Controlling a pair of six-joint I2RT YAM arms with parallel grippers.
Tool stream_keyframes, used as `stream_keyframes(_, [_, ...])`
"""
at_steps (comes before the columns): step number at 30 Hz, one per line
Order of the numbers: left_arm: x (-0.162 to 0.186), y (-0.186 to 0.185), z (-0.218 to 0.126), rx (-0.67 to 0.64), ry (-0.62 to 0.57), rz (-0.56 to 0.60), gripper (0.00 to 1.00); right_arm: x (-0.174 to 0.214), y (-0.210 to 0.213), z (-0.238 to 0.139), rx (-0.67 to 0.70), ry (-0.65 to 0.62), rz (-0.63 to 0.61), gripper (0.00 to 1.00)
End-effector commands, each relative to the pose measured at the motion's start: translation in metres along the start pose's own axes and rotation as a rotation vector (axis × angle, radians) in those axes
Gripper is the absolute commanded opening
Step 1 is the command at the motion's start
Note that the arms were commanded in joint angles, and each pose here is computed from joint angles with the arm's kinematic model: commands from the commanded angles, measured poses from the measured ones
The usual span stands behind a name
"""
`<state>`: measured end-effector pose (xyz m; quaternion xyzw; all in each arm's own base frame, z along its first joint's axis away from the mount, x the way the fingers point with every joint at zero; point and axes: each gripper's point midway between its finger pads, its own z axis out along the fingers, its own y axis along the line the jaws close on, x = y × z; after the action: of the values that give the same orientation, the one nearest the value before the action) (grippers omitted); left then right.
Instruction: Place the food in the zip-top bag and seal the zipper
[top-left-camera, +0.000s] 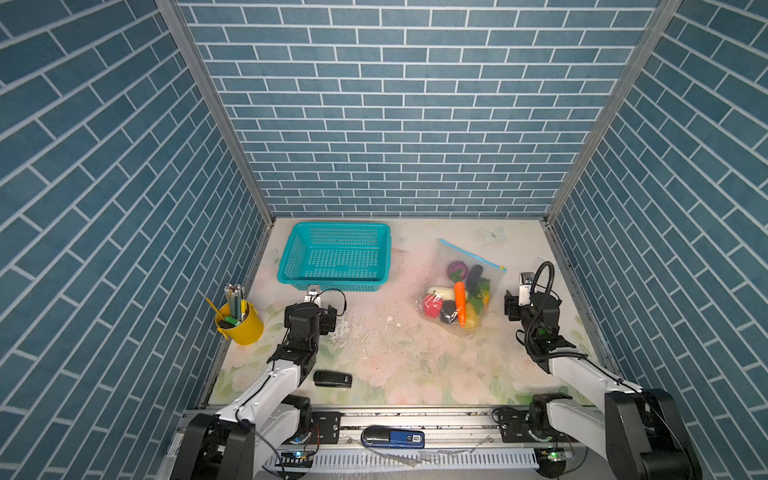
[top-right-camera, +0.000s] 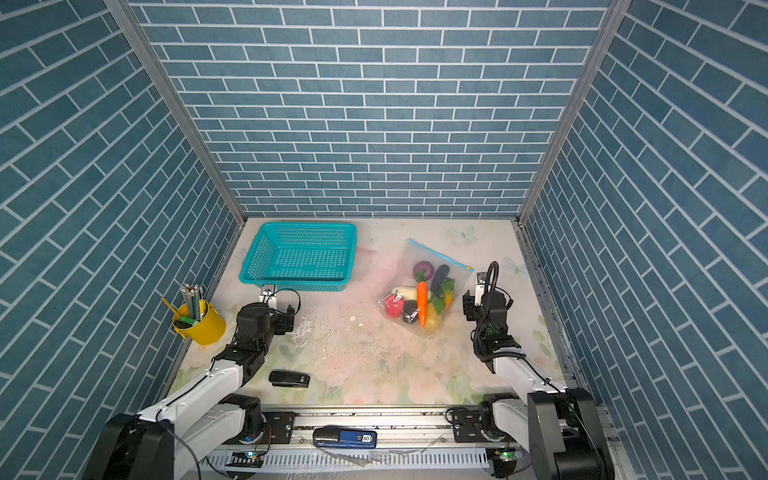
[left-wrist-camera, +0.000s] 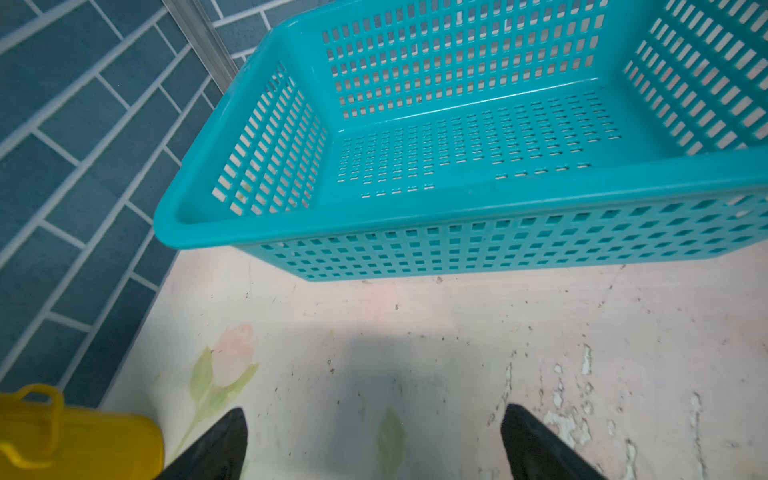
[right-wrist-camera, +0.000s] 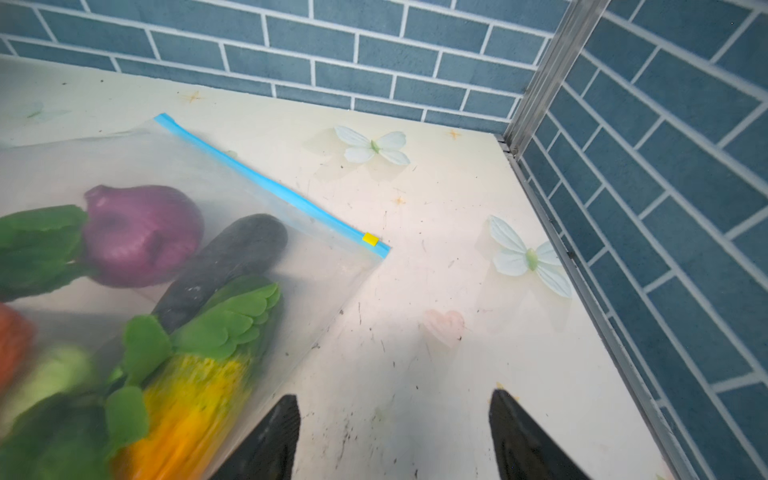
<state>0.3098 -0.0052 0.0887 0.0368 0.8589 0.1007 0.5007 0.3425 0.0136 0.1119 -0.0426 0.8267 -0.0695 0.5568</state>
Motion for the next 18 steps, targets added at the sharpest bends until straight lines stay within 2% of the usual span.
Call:
stream_keyframes(1, [-0.045, -0.001, 0.007, 0.012, -0.162, -0.001, 0.96, -0.019, -0.013, 0.009, 0.073, -0.151, 0.054, 0.73])
stream_keyframes(4, [-0.053, 0.002, 0.018, 0.013, -0.208, -0.013, 0.94, -0.018, -0.012, 0.021, 0.072, -0.134, 0.025, 0.74])
stream_keyframes(6, [-0.059, 0.004, 0.025, 0.019, -0.236, -0.024, 0.99, -0.010, -0.018, 0.031, 0.103, -0.122, 0.041, 0.77])
stream_keyframes(8, [-0.061, 0.005, 0.032, 0.012, -0.241, -0.029, 0.99, -0.008, -0.019, 0.032, 0.094, -0.110, 0.052, 0.79])
stream_keyframes(13, [-0.045, 0.001, 0.051, 0.010, -0.239, -0.044, 0.99, 0.000, -0.031, 0.041, 0.092, -0.086, 0.119, 0.80])
stream_keyframes(15, [-0.045, 0.002, 0.054, -0.001, -0.242, -0.050, 0.99, 0.003, -0.029, 0.043, 0.088, -0.114, 0.110, 0.81])
stream_keyframes(18, [-0.045, 0.002, 0.054, -0.003, -0.241, -0.052, 0.99, 0.005, -0.024, 0.052, 0.043, -0.054, 0.105, 0.80])
